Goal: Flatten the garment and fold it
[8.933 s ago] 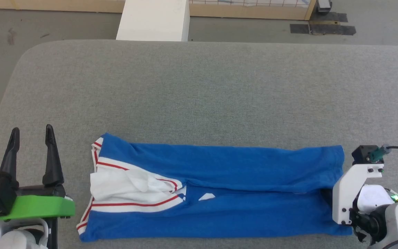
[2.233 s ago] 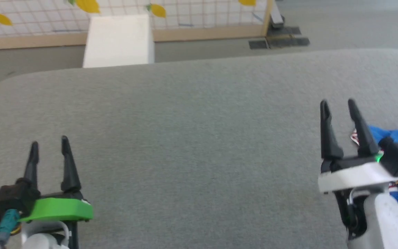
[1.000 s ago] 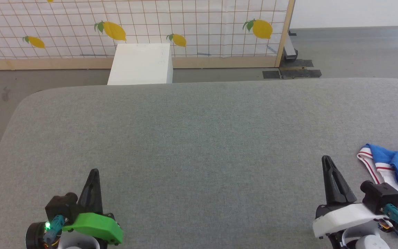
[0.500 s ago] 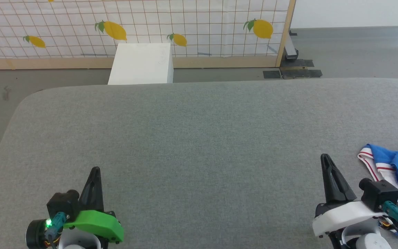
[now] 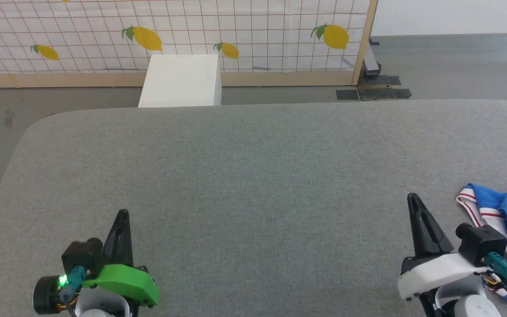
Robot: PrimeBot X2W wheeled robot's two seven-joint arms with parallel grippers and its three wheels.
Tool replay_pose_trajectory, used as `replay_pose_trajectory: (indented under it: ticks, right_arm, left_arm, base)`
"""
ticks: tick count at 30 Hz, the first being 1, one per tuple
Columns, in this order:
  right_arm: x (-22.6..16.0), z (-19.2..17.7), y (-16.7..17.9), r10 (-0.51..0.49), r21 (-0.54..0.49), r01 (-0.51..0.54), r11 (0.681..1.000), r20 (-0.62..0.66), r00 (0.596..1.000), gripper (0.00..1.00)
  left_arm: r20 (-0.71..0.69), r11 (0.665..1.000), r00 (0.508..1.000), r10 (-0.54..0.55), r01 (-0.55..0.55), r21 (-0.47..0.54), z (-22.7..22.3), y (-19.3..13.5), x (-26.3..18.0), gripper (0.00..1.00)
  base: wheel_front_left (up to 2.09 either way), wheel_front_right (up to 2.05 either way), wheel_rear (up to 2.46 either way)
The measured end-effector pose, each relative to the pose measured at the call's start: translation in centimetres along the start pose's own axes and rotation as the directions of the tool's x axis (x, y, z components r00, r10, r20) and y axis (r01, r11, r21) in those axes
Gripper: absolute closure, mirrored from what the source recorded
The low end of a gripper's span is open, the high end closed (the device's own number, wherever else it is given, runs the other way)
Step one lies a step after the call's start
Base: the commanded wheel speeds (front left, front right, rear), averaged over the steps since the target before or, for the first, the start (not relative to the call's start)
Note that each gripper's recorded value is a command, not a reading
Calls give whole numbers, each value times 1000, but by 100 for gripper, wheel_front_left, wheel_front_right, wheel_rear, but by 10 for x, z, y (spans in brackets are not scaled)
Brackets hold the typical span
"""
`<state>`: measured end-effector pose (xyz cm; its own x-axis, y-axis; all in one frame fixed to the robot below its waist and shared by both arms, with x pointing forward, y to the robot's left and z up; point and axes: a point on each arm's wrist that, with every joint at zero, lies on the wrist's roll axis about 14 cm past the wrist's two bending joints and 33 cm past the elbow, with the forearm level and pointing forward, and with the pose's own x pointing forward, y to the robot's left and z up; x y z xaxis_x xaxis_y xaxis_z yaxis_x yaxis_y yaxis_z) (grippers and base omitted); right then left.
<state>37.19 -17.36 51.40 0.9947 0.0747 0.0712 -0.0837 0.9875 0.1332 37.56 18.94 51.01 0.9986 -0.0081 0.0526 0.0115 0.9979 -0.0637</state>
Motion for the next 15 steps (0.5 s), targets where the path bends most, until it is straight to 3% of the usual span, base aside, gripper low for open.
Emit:
replay_pose_trajectory:
  ticks: [15]
  right_arm:
    - [2,3,3,13,-28,-13,1000,-8,1000,100]
  left_arm:
    - [-8,1000,1000,-4,4,25,3,-3,0,100]
  base:
    - [0,0,0]
